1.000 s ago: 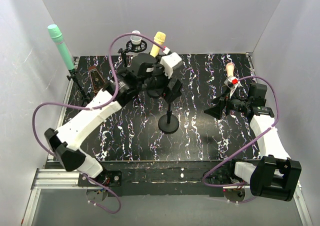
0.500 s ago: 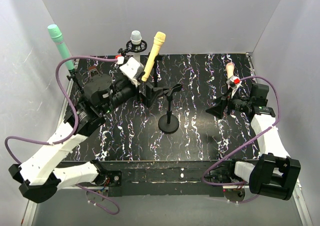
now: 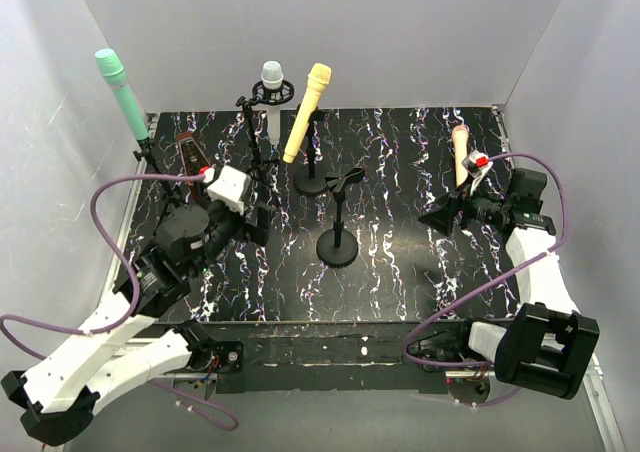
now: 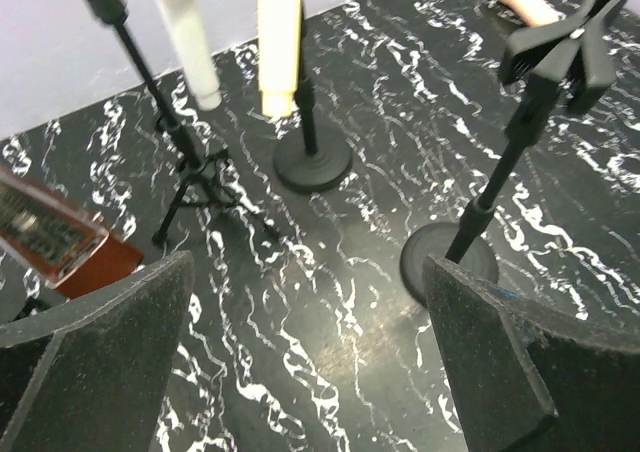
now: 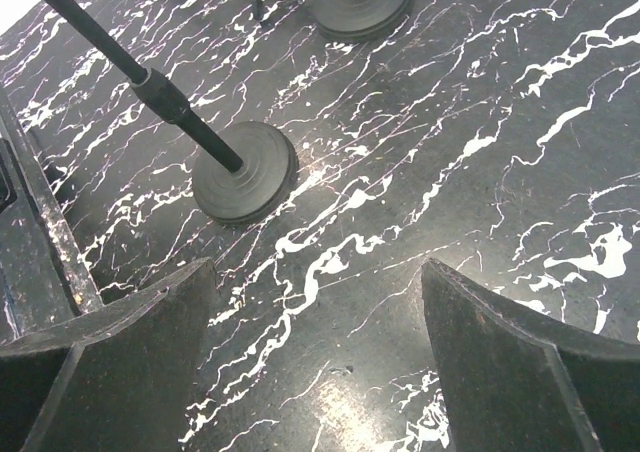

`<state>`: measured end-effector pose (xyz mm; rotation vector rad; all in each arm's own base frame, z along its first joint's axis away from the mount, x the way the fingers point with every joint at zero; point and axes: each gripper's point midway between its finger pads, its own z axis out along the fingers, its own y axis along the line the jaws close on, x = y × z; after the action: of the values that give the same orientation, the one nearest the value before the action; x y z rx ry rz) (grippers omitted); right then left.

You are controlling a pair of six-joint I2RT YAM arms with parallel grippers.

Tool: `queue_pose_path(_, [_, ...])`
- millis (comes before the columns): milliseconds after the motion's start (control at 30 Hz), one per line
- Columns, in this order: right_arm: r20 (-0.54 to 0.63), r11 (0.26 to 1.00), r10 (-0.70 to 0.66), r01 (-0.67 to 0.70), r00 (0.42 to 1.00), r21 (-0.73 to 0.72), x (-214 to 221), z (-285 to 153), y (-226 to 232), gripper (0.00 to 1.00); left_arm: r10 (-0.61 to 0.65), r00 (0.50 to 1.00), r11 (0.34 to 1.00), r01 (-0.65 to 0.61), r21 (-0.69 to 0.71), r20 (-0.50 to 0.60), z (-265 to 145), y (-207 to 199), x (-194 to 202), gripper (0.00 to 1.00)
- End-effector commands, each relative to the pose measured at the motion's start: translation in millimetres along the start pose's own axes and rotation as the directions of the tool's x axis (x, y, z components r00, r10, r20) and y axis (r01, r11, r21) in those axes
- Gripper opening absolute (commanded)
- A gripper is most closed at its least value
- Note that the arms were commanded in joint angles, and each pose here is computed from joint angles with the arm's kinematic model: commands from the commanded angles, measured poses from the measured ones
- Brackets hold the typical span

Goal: Attach the microphones to the stand

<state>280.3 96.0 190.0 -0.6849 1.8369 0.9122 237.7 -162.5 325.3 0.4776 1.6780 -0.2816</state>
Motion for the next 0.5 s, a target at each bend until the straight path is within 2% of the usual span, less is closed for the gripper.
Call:
queue_pose_path(0, [0.014, 0.999, -0.030, 0.029, 0.999, 0.031, -15.0, -5.8, -9.1, 0.89, -0.020, 1.000, 0.995, 0.019, -0.102, -0.006, -12.6, 20.8, 25.9, 0.98])
queue_pose_path(233, [-0.015, 0.994, -0.013, 0.014, 1.000, 0.109, -13.2, -9.0, -24.9, 0.89, 0.009, 0.996, 0.998, -0.014, -0.056, -0.092, 0.2, 7.5, 75.9, 0.98])
queue_pose_path(467, [-0.112, 0.963, 0.061, -0.029, 0.992, 0.269, -12.6, -17.0, -63.3, 0.89, 0.047, 0.990, 0.997, -0.054, -0.047, -0.133, 0.1, 7.4, 90.5, 0.98])
